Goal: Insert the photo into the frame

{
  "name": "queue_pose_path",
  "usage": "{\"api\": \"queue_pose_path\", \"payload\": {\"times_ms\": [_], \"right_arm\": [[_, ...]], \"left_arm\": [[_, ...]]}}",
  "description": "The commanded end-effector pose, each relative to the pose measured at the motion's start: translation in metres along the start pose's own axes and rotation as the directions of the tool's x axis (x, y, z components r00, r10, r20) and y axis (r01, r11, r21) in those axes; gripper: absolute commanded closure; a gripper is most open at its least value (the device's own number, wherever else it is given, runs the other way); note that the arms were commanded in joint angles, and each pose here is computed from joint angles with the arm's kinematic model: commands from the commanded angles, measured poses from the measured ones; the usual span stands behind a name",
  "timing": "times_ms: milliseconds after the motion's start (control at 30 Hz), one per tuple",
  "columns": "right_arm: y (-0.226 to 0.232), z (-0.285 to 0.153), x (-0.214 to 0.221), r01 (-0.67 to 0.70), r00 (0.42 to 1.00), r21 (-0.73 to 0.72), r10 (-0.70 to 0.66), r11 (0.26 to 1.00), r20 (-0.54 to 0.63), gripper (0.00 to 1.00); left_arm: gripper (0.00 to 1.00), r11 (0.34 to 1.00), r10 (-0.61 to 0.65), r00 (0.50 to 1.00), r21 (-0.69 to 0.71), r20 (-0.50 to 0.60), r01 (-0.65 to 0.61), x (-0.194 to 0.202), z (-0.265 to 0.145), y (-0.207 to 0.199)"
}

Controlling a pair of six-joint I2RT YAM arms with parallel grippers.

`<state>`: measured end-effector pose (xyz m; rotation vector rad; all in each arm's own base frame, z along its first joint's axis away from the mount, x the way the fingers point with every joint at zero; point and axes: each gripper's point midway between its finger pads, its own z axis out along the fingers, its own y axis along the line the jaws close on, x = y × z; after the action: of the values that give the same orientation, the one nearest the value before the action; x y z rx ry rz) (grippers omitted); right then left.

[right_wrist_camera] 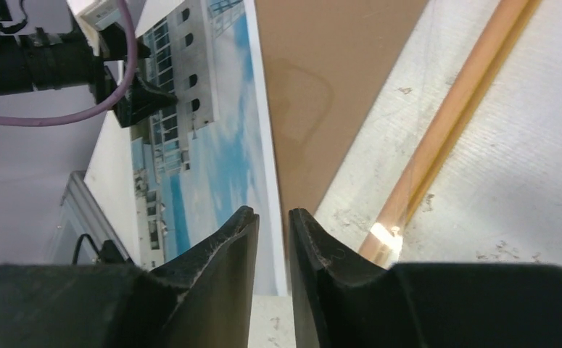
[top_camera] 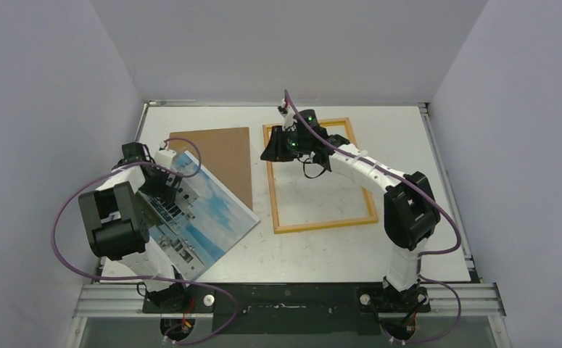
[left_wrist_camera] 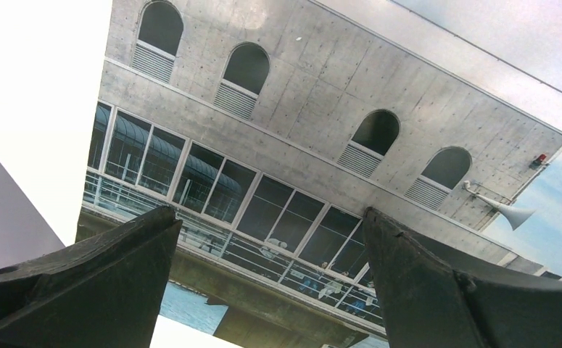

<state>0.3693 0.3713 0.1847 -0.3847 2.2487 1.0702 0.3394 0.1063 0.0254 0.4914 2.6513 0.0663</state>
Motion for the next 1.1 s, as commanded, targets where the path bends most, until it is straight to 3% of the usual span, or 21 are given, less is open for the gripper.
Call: {"api": "queue_pose_path", "payload": {"times_ms": [0, 100, 400, 667, 1067], "right_arm": [[-0.033, 0.006, 0.000, 0.051, 0.999, 0.132, -0.051, 0.990, -0.007, 0.67], [-0.059, 0.013, 0.018, 0.049, 0.998, 0.208, -0.039, 0.977, -0.052, 0.50], [-0.109, 0.020, 0.074, 0.035, 0.986, 0.301, 0.016, 0.953, -0.165, 0.36], [-0.103, 0.027, 0.106, -0.090, 0.967, 0.119, 0.115, 0.989, -0.226, 0.40], [-0.077, 0.021, 0.118, -0.243, 0.949, -0.099, 0.215, 0.965, -0.232, 0.53]], "left_arm": [[0.01, 0.999, 0.034, 0.999, -0.026, 0.011, -0.034, -0.003, 0.009, 0.005], [0.01, 0.999, 0.039, 0.999, -0.025, 0.013, -0.039, -0.004, 0.010, 0.004], [0.00, 0.999, 0.047, 0.999, -0.021, 0.017, -0.047, -0.008, 0.012, 0.002], [0.00, 0.998, 0.053, 0.999, -0.019, 0.013, -0.053, -0.008, 0.012, 0.001], [0.00, 0.998, 0.055, 0.998, -0.018, 0.014, -0.054, -0.008, 0.012, 0.001]]}}
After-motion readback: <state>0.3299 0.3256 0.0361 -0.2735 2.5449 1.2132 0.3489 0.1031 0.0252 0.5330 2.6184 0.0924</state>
